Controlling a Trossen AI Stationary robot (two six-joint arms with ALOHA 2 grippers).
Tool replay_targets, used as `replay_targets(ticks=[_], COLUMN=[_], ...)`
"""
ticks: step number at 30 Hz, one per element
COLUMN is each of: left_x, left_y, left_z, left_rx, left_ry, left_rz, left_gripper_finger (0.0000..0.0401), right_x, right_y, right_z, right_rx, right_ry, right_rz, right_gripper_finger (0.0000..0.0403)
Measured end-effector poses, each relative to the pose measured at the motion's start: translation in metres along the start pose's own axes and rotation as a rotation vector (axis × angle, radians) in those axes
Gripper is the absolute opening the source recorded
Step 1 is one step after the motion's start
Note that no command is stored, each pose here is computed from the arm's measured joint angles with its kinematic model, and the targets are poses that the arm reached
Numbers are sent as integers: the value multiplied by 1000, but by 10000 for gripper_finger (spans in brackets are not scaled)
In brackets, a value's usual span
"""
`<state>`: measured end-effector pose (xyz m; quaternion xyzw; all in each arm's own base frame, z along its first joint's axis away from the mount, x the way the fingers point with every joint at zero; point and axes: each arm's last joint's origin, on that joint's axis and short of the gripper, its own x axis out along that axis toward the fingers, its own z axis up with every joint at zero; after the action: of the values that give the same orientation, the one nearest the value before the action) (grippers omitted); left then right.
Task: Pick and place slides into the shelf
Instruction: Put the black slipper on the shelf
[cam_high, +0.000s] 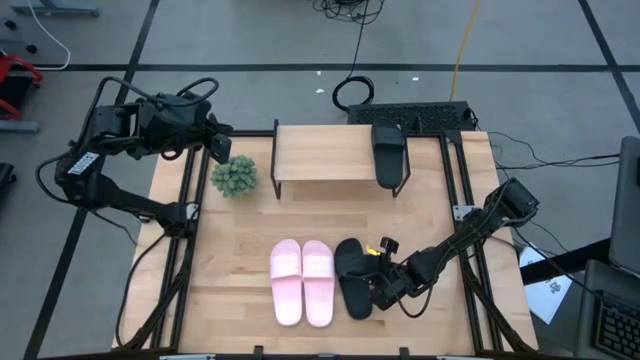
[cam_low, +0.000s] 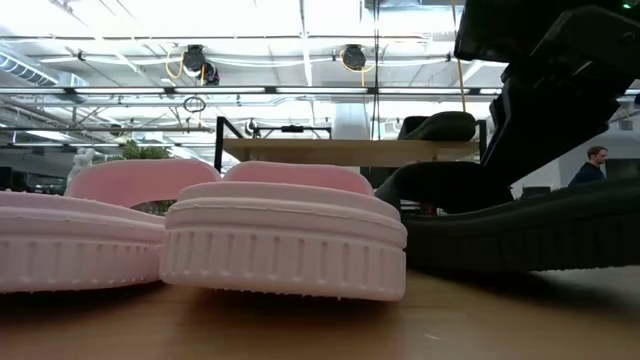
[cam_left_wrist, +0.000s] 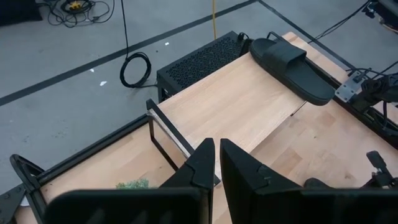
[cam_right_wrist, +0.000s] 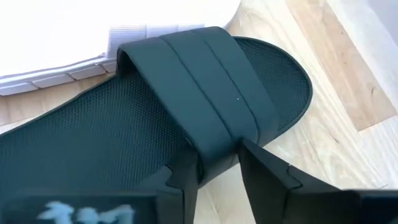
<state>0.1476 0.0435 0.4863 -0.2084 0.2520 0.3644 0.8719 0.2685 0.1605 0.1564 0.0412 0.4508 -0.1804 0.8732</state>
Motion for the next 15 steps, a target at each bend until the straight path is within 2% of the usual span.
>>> replay_targets(ticks=[6, 15], left_x=[0, 0], left_y=[0, 0], left_z=[0, 0], left_rx=[-11, -7], left_ry=[0, 5], left_rz=[-1, -7], left_gripper_finger=[26, 26], right_x=[0, 5], right_y=[-1, -5], right_z=[1, 7], right_rx=[-2, 32], right_ry=[-24, -90], right_rz=[-24, -79], right_gripper_finger=[65, 40])
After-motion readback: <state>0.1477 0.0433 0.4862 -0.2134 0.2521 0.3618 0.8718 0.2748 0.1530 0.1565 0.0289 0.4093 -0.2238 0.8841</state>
